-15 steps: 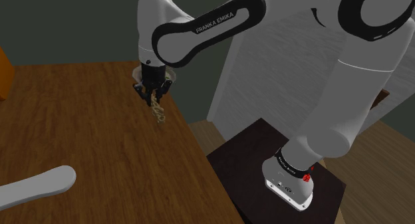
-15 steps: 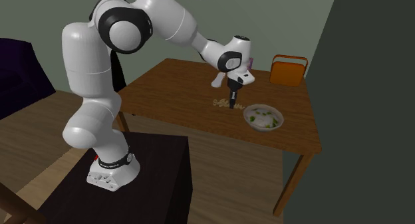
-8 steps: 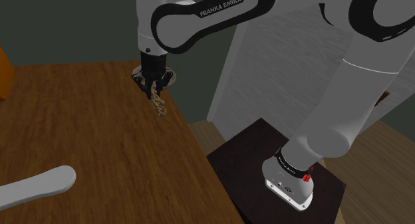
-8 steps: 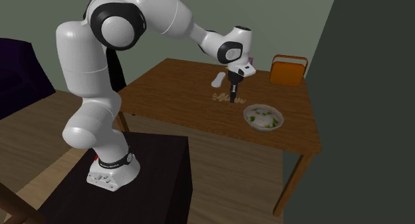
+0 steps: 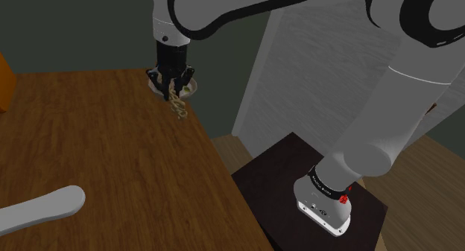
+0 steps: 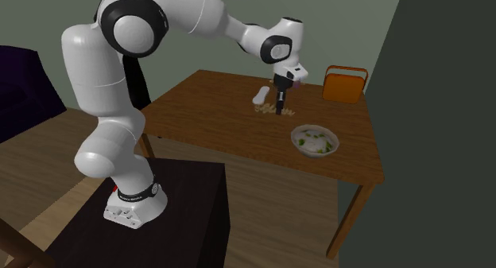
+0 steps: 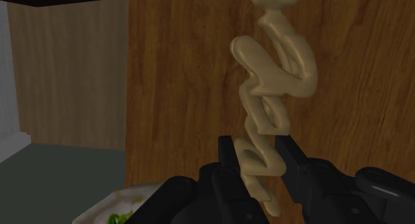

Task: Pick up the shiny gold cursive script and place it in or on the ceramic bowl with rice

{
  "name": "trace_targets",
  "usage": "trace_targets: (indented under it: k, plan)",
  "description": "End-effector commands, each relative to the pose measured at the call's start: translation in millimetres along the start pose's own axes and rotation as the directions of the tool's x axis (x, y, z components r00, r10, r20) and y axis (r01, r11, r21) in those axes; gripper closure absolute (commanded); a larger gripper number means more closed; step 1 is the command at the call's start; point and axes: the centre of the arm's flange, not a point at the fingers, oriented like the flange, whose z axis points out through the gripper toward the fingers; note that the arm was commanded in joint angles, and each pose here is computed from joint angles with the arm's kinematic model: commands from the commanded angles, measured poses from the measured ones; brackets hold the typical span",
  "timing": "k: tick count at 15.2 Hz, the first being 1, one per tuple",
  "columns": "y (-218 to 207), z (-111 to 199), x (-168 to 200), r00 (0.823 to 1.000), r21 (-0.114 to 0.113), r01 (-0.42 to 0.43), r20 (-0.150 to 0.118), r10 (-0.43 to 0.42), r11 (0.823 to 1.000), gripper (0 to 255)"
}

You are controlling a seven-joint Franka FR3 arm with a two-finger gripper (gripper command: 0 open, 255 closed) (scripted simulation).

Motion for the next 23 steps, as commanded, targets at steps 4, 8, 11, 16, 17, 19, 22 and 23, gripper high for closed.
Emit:
trace_targets:
  k: [4, 8, 11, 16, 17, 19, 22, 23]
  plan:
    - [0, -27, -2, 1.000, 0.000, 0.000, 0.000, 0.000, 1.000, 255]
    - [0, -45, -3, 1.000, 0.000, 0.000, 0.000, 0.000, 1.000, 255]
    - [17, -49, 32, 1.000, 0.000, 0.000, 0.000, 0.000, 1.000, 255]
    - [46, -54, 91, 1.000, 0.000, 0.000, 0.000, 0.000, 1.000, 255]
    - [52, -55, 103, 1.000, 0.000, 0.000, 0.000, 0.000, 1.000, 255]
    - [64, -58, 127, 1.000, 0.000, 0.000, 0.000, 0.000, 1.000, 255]
    - [83, -61, 167, 1.000, 0.000, 0.000, 0.000, 0.000, 1.000, 255]
    - [83, -56, 167, 1.000, 0.000, 0.000, 0.000, 0.000, 1.000, 255]
